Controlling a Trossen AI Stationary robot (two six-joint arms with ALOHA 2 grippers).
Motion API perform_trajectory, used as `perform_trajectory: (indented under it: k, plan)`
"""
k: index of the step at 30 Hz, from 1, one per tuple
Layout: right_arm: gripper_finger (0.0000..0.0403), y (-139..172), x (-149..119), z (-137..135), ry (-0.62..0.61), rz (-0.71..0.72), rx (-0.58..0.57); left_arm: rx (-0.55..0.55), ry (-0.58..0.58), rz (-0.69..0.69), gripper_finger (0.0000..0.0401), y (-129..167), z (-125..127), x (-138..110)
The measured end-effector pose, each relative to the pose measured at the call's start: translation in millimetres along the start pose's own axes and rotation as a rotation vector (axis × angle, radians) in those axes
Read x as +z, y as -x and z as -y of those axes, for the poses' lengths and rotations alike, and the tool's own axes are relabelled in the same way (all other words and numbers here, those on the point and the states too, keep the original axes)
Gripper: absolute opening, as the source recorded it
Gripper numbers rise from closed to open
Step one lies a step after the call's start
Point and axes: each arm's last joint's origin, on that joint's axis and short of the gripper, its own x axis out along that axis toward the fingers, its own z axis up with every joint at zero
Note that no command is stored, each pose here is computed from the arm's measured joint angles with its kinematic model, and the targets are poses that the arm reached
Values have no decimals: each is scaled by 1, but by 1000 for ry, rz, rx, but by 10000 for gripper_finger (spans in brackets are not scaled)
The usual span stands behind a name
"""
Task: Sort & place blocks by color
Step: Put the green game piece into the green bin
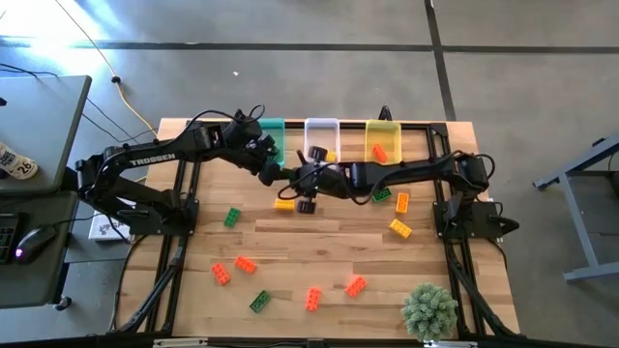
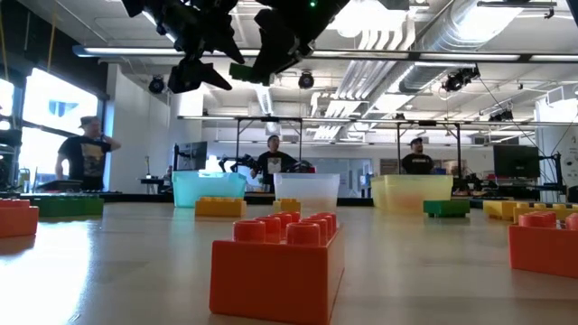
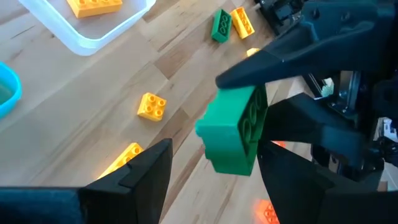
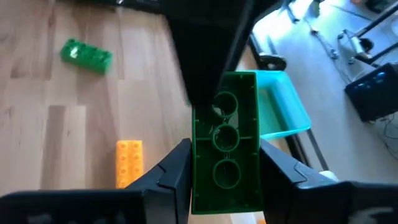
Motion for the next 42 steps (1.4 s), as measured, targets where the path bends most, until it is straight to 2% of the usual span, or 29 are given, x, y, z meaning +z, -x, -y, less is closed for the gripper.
perform_trajectory:
  k: [11,21,25,27,30,35,42]
  plan:
    - [114,1,6,0,-26,58,-18,-54,-26,56,214,0,5,6]
    - [114,1,6,0,-23,54,-38,-74,-58,28,116,0,5,5]
    - [114,1,5,0,-9,47,-37,-47,-82,52,78,0,4,6]
    - [126,0,5,0,-7,44,-38,-33,-94,65,74,0,4,6]
    - [173,0,5,0,-23,43,-36,-19,-146,71,66,0,4,6]
    - [230,1,3,1,-21,20,-70,76,-175,83,65,0,-1,5]
    - [236,1,-1,0,-125,-10,-61,384,-207,105,65,4,-18,2]
